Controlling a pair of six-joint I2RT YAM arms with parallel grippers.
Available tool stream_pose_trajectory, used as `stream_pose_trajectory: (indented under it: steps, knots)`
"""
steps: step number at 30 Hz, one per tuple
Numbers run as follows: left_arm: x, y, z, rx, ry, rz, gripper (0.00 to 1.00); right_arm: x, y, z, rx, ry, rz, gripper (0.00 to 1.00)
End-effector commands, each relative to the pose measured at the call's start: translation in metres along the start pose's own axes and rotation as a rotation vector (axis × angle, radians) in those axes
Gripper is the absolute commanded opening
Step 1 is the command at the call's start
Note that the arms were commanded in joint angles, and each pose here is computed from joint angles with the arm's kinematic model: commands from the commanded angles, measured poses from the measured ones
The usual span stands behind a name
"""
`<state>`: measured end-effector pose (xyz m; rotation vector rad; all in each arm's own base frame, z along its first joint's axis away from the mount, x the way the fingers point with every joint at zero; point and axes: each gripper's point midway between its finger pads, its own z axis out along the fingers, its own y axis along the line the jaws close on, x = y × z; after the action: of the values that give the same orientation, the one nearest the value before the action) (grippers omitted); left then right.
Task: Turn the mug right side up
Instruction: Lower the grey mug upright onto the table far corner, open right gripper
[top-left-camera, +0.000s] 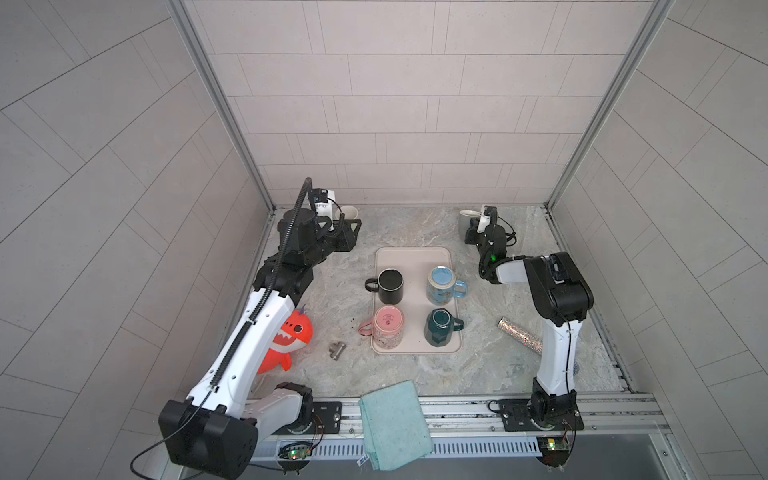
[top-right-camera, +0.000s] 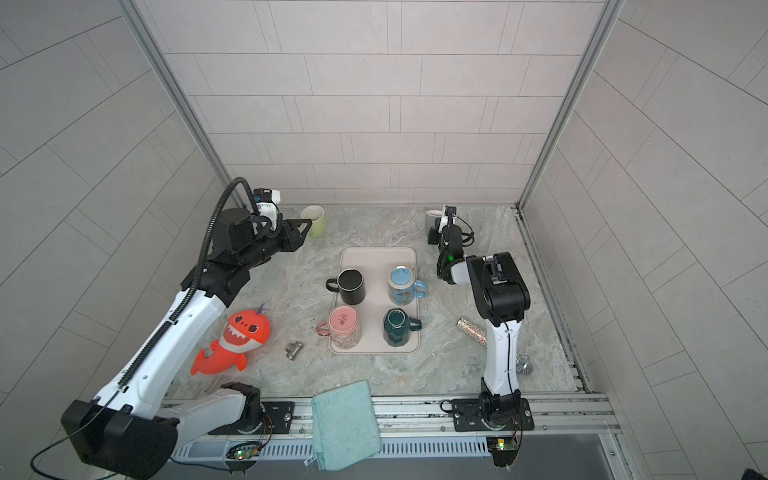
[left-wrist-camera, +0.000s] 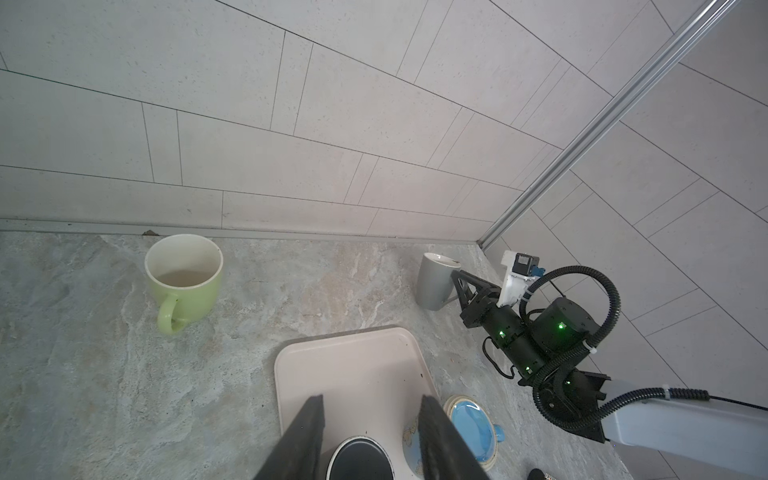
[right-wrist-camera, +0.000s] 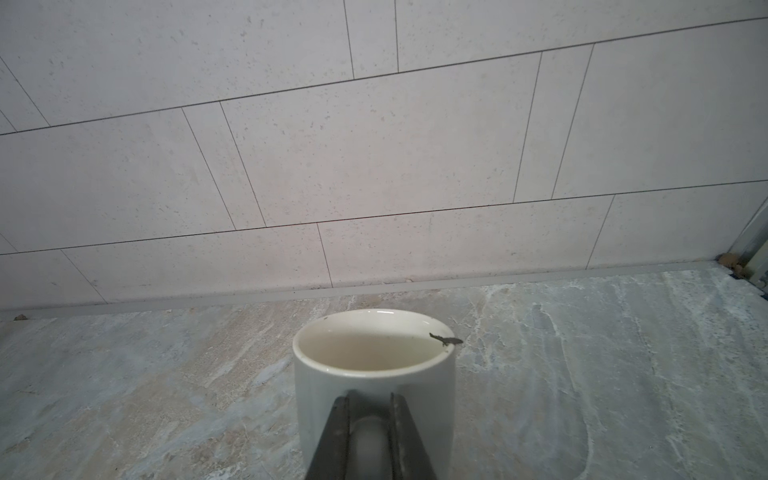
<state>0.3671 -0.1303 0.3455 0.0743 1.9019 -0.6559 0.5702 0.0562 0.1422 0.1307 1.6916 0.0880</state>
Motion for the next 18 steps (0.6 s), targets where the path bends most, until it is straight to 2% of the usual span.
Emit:
stream_pose_trajectory:
  steps: [1,5,11,16,18]
  knots:
    - [-0.003,-0.001,0.001,0.019,-0.020,-0.002,0.43,-0.009,0.003,-0.002,0.010,-0.059,-0.012,0.00]
    - [-0.002,-0.002,0.000,0.023,-0.021,-0.002,0.43,-0.005,0.003,-0.005,0.019,-0.051,-0.022,0.01]
    - [-0.001,-0.002,-0.003,0.024,-0.024,0.000,0.43,0.000,0.003,-0.007,0.025,-0.039,-0.028,0.16]
    - [-0.001,-0.003,-0.005,0.027,-0.027,0.003,0.43,0.005,0.003,-0.010,0.033,-0.029,-0.031,0.24]
    - [-0.002,-0.004,-0.006,0.029,-0.029,0.004,0.43,0.007,0.003,-0.011,0.042,-0.025,-0.031,0.24]
